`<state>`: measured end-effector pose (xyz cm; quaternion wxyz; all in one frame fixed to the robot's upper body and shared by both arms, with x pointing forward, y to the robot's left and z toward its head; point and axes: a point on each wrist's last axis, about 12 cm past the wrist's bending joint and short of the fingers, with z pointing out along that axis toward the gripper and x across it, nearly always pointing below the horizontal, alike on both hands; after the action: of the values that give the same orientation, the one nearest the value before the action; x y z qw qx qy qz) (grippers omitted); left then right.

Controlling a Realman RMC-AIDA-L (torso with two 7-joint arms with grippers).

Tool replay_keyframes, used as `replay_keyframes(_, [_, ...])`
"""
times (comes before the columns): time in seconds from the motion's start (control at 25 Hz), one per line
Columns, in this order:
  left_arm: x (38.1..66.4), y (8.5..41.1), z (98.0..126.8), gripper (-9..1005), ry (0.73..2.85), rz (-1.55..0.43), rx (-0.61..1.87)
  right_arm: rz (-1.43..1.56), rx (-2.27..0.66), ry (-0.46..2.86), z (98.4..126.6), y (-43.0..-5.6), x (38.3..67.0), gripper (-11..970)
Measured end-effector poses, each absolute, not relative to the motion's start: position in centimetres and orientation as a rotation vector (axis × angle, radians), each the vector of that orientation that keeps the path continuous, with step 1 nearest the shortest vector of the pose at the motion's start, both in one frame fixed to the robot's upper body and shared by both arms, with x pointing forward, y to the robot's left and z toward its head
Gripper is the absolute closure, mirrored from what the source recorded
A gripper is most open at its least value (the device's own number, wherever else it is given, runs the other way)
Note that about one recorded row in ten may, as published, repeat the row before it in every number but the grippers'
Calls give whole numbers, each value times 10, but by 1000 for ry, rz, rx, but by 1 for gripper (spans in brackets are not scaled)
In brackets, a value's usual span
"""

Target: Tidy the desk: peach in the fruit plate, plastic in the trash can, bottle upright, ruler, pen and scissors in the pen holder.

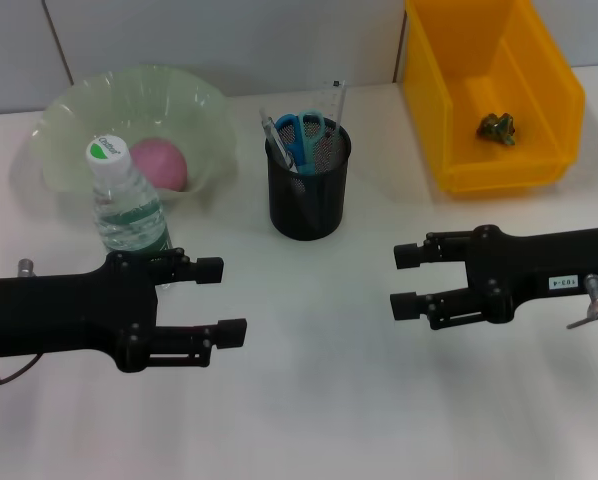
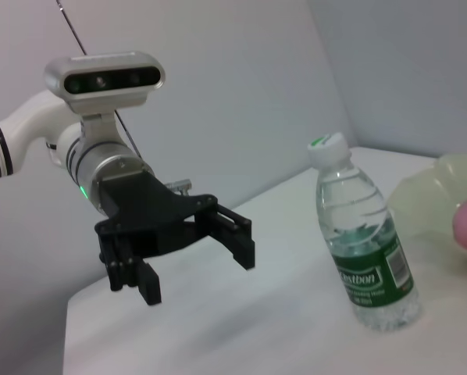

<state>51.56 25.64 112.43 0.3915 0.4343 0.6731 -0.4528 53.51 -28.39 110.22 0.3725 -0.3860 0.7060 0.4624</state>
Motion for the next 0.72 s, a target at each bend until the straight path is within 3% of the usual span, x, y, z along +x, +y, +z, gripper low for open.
replay_keyframes(0.72, [514, 264, 1123, 183, 1725, -1187, 1082, 1167, -984, 1784, 1094, -296, 519, 162])
